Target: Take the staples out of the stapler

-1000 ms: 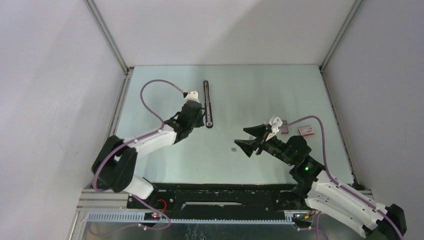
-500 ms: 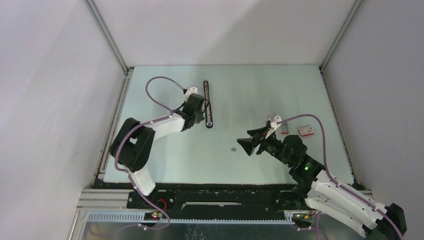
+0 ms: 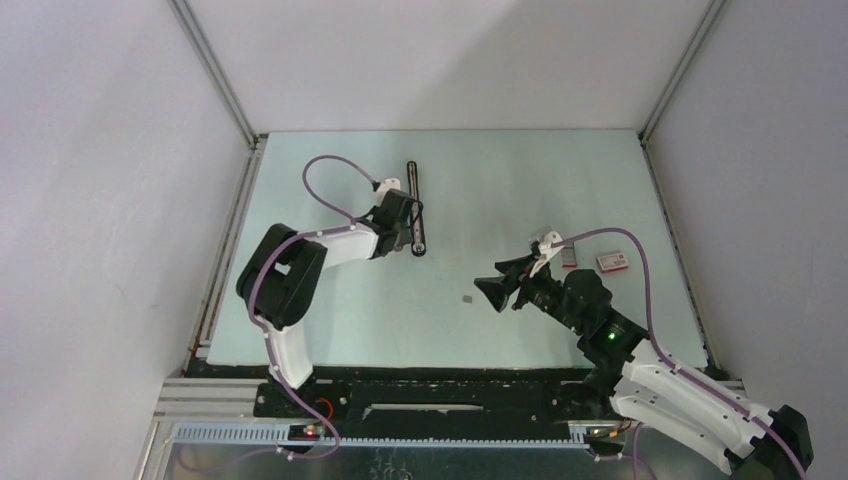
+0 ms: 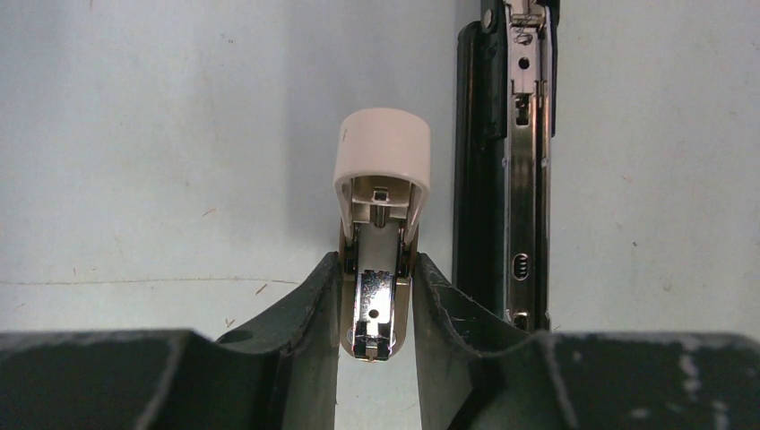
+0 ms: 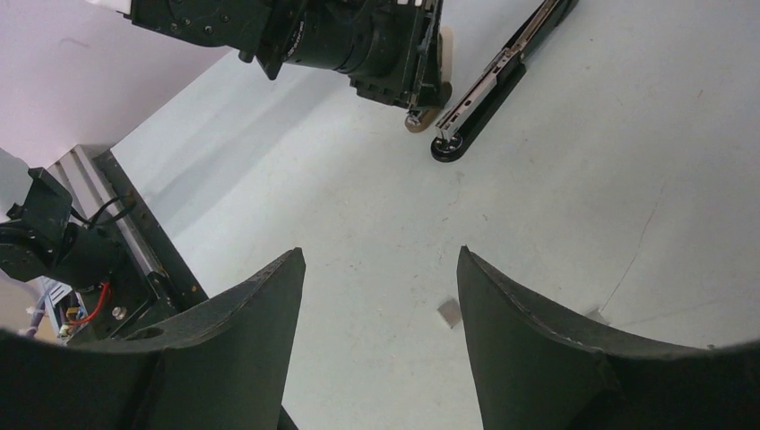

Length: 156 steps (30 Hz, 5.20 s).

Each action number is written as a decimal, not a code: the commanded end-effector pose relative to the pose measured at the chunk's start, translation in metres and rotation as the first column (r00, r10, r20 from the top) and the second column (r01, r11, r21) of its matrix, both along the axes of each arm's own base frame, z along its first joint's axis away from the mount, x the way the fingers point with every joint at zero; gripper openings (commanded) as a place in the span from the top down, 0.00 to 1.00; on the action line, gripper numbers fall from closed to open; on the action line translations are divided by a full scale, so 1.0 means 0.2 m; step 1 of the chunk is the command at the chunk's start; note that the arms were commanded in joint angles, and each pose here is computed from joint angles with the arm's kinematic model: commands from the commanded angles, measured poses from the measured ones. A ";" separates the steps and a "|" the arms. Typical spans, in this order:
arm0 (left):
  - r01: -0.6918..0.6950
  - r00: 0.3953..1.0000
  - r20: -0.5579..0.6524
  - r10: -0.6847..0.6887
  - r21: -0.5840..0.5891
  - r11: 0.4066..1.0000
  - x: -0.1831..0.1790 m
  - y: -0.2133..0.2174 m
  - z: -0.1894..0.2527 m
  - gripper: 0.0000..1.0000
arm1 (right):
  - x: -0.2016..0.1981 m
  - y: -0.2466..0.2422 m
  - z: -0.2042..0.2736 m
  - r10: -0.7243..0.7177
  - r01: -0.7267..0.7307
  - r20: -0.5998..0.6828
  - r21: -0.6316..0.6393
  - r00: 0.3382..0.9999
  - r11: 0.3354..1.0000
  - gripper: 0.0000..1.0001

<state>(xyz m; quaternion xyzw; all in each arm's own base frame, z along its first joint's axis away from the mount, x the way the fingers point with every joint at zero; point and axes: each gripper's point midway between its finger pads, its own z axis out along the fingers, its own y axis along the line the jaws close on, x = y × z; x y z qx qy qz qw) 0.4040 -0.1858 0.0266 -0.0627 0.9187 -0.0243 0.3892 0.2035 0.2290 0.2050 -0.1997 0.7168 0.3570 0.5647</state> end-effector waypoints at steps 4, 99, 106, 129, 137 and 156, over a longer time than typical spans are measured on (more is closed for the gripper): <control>-0.015 0.997 0.079 0.022 -0.080 0.997 0.12 -0.07 0.13 0.57 | 0.02 0.00 0.11 -0.020 0.019 0.025 0.025 0.999 1.000 0.28; 0.166 0.953 0.253 -0.168 0.031 0.986 -0.74 0.49 0.97 0.08 | 0.93 -0.93 -0.90 -0.695 0.466 -0.653 -0.535 0.301 0.705 0.23; 0.174 0.954 0.243 -0.175 0.024 0.984 -0.73 0.48 0.96 0.08 | 0.88 -0.84 -0.92 -0.678 0.402 -0.656 -0.552 0.331 0.730 0.26; 0.188 0.954 0.234 -0.186 0.015 0.982 -0.74 0.47 0.94 0.08 | 0.81 -1.00 -0.77 -0.810 0.436 -0.489 -0.683 0.324 0.587 0.05; 0.186 0.954 0.237 -0.184 0.014 0.982 -0.74 0.47 0.95 0.07 | 0.77 -0.96 -0.85 -0.791 0.430 -0.546 -0.665 0.277 0.610 0.02; 0.185 0.955 0.233 -0.184 0.015 0.983 -0.74 0.47 0.94 0.07 | 0.66 -0.98 -0.98 -0.797 0.383 -0.561 -0.702 0.222 0.600 0.13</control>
